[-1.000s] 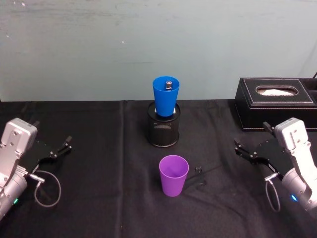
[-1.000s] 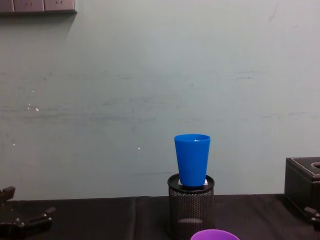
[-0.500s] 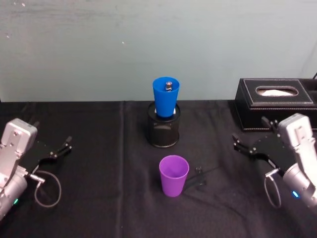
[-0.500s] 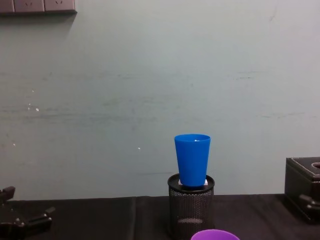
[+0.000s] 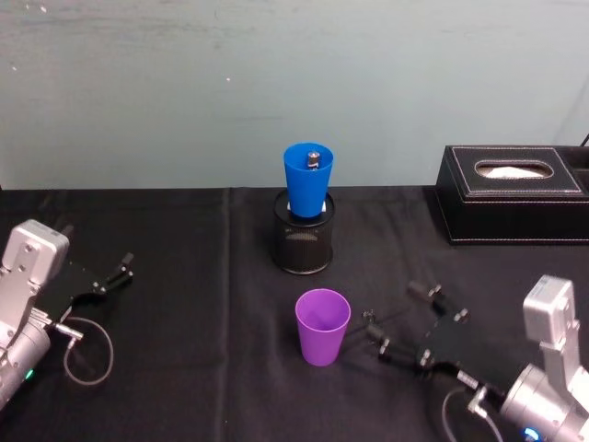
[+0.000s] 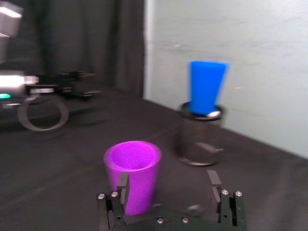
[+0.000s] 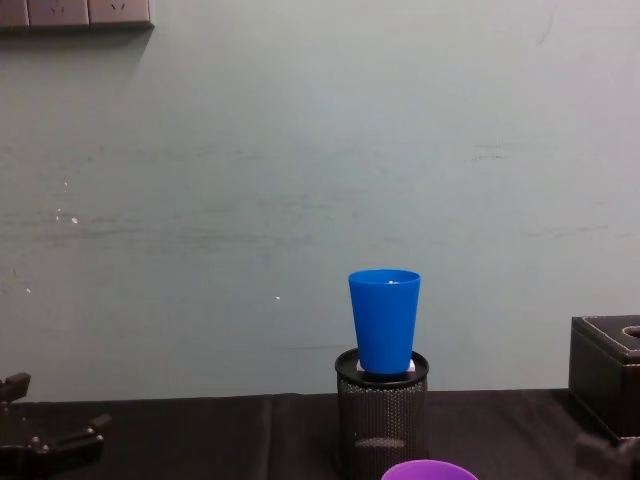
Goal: Pick up one cup with a gripper and tap it against the other cup.
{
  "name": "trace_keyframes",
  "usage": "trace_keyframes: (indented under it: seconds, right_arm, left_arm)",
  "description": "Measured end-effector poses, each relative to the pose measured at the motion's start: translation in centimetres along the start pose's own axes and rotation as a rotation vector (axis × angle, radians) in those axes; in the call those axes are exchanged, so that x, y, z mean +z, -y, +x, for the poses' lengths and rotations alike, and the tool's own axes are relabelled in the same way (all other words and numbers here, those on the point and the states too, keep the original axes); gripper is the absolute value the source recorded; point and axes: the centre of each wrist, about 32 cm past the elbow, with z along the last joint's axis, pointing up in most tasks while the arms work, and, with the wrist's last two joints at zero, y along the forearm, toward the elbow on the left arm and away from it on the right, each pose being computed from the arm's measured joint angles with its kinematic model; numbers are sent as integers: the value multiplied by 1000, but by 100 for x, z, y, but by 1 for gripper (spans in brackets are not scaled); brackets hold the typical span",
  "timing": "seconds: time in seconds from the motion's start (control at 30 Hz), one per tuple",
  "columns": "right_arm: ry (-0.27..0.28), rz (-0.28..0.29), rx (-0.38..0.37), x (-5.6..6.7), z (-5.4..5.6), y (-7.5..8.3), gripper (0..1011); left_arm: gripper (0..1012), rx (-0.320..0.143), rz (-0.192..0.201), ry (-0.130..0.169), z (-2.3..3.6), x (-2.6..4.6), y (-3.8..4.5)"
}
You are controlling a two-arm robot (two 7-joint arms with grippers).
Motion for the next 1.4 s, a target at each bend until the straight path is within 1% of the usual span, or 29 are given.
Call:
trace_keyframes:
  seconds: [0.03,0.17,0.27,0.43,0.47,0.57,0.73,0.83,1.2,1.4]
  right_arm:
    - [-16,0,35,-31,-32,-4,1003]
    - [-47,-9,93,-85,-88,-46,1003]
    - [-63,-18,121,-117,-115,-108,1003]
    - [-64,-31,148,-127,-138,-234,1003]
    - [-64,-31,148,-127,-138,-234,1003]
    - [-56,-37,154,-119,-142,-333,1003]
    - [-46,-39,156,-100,-136,-453,1003]
    - [-41,-39,142,-94,-127,-538,1003]
    - [-46,-32,111,-99,-97,-660,1003]
    - [-72,-32,111,-155,-101,-724,1003]
  left_arm:
    - [1000,0,0,0,0,0,0]
    - [1000,0,0,0,0,0,0]
    - [1000,0,0,0,0,0,0]
    - [1000,0,0,0,0,0,0]
    - [1000,0,0,0,0,0,0]
    - [1000,0,0,0,0,0,0]
    - [1000,0,0,0,0,0,0]
    - [1000,0,0,0,0,0,0]
    - [1000,0,0,0,0,0,0]
    - [1000,0,0,0,0,0,0]
